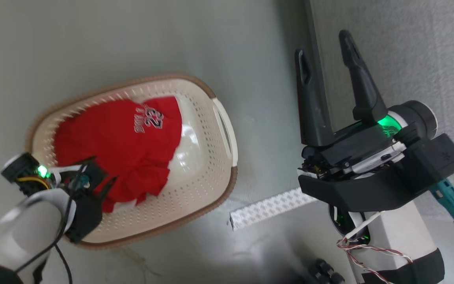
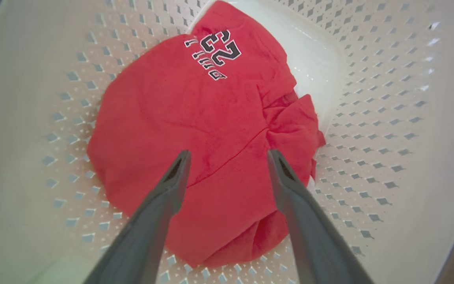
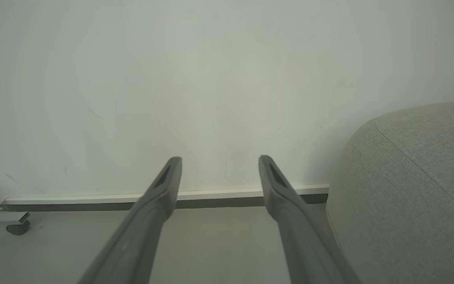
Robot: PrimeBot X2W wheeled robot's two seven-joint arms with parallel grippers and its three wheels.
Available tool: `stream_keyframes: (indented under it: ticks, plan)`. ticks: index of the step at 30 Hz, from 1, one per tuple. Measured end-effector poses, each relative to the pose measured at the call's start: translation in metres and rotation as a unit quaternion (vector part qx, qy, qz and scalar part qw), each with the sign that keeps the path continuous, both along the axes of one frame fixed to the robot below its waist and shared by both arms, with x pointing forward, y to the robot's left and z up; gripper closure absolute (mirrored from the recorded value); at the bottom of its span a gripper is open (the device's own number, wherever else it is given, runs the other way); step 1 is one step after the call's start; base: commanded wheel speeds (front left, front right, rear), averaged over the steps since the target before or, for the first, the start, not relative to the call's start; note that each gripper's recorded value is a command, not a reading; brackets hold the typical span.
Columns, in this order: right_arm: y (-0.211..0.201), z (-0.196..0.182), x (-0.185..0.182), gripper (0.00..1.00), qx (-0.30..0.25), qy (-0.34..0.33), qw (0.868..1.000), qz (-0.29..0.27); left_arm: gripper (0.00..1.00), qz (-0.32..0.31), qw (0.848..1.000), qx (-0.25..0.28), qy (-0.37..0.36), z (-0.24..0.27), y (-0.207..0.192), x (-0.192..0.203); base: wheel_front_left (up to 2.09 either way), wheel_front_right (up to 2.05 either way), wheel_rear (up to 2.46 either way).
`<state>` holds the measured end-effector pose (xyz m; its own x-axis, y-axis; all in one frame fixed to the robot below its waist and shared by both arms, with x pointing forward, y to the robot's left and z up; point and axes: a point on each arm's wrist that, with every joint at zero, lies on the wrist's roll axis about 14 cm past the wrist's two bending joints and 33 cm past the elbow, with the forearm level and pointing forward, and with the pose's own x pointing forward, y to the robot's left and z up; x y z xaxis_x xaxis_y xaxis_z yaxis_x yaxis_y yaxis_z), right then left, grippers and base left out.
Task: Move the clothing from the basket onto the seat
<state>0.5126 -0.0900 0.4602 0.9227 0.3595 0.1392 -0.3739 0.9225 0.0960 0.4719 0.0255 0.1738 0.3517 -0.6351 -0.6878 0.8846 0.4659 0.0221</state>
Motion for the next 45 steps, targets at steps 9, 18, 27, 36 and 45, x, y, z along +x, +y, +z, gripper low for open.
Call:
stream_keyframes:
  ticks: [9,18,27,36,45]
  plan:
    - [-0.009,-0.049,0.006,0.00,0.009,0.053,0.998,-0.011,0.00,-0.106,0.993,0.056,0.007,-0.059,-0.006,-0.006,0.00,0.00,0.00]
    - [-0.023,-0.074,0.007,0.00,0.011,0.082,0.996,-0.027,0.00,-0.157,0.984,0.078,0.024,-0.103,-0.019,-0.021,0.00,0.00,0.00]
    - [-0.032,-0.088,0.006,0.00,0.009,0.099,0.994,-0.040,0.00,-0.181,0.980,0.082,0.024,-0.117,-0.032,-0.029,0.00,0.00,0.00]
    - [-0.032,-0.085,0.006,0.00,0.014,0.098,0.994,-0.040,1.00,-0.166,0.984,0.063,0.002,-0.108,-0.039,-0.016,0.00,0.00,0.00]
    - [-0.032,-0.060,0.012,0.00,0.015,0.069,0.997,-0.040,1.00,-0.116,0.992,-0.012,-0.047,-0.061,-0.069,-0.005,0.00,0.00,0.00]
